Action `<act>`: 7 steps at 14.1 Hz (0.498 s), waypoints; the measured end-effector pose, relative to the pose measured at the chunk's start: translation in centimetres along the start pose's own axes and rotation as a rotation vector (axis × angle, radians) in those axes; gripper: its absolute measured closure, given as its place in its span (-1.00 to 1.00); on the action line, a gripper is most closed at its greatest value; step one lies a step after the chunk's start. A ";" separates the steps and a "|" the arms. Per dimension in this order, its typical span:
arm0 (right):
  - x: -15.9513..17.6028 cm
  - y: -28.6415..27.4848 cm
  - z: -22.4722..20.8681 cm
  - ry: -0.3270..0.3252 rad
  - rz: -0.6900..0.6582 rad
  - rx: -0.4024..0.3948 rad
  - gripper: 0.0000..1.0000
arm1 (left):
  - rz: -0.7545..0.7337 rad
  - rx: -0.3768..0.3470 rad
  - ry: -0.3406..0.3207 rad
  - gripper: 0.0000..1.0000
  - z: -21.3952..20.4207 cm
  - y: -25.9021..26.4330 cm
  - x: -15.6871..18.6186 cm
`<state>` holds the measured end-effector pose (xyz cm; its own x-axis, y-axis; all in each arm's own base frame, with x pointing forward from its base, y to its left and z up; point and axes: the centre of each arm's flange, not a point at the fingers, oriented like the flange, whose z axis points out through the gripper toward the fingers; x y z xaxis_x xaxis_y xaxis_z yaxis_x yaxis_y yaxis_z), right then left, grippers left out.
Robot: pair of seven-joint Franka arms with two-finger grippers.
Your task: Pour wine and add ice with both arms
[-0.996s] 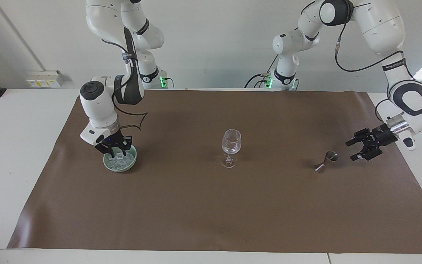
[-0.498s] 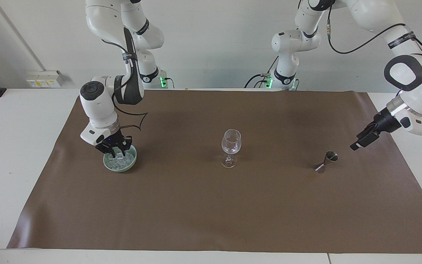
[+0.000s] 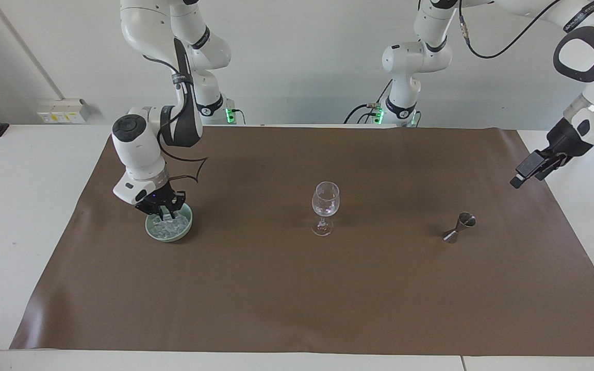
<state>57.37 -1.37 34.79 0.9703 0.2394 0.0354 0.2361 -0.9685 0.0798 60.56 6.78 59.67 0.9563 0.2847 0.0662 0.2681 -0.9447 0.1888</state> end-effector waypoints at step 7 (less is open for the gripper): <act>1.1 0.5 -10.3 -0.004 0.153 0.016 0.46 | 0.260 0.026 -0.039 -1.00 -5.5 2.6 -3.4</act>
<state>58.00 -0.91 45.11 0.9952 0.0884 0.0423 0.0859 -0.9946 0.0580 57.35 4.26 65.35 0.9971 0.0261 0.0716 0.0155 -0.9893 0.1449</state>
